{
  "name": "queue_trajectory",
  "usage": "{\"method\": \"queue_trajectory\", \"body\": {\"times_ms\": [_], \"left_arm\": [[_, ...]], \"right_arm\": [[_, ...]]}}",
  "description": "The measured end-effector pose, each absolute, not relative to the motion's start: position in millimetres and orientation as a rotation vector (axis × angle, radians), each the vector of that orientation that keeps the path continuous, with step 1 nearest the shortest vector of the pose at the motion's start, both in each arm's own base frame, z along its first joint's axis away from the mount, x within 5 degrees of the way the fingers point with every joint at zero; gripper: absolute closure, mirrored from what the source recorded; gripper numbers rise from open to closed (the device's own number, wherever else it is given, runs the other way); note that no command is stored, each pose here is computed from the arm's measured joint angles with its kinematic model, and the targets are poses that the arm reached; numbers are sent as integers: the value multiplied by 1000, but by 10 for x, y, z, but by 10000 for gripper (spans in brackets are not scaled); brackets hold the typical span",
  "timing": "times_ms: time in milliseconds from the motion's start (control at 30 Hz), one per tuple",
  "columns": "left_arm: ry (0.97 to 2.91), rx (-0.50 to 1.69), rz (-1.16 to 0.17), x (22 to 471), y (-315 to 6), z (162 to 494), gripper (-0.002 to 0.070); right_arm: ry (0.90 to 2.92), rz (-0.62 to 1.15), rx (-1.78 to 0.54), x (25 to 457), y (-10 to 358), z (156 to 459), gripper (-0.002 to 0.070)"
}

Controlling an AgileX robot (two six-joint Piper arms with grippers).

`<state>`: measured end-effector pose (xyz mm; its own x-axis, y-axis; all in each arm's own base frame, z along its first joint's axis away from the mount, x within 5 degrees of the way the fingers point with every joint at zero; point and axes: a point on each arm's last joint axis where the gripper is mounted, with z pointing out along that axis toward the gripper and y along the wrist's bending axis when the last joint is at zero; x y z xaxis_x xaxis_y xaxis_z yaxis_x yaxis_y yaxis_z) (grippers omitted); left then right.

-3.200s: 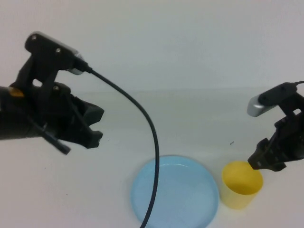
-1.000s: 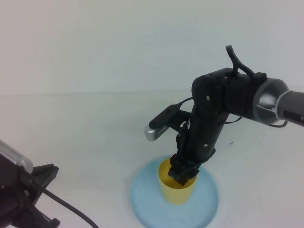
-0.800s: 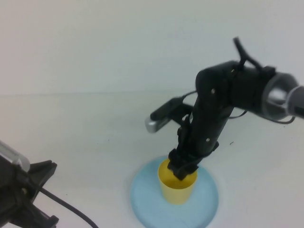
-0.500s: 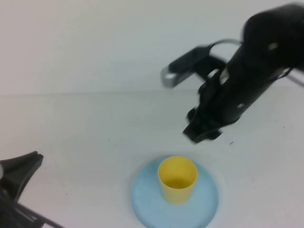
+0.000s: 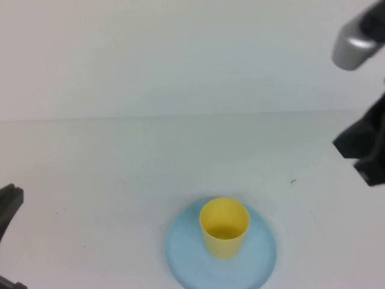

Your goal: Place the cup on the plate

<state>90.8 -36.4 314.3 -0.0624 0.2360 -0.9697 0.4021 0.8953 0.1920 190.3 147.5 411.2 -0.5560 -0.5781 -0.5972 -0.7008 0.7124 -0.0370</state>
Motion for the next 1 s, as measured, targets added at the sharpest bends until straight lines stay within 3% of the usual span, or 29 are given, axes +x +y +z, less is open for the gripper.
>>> {"method": "queue_trajectory", "body": {"times_ms": [300,467,533,667,833,1000], "left_arm": [[1816,435,-85,845,-255,3017,673],[1707,326,-59,630,-208,3116,673],[1657,337,11,506,-188,3133,673],[1577,315,111,298,-155,3058,673],[1541,254,108,208,-149,2861,673],[1576,244,100,280,-137,2725,673]], "right_arm": [[2302,286,-959,1759,1372,4179,674],[2314,362,-957,1733,1414,4173,675],[2320,379,-956,1735,1430,4166,675],[2332,374,-966,1771,1456,4131,675],[2349,434,-949,1692,1442,4061,675],[2084,601,-854,1350,1265,4021,675]]}}
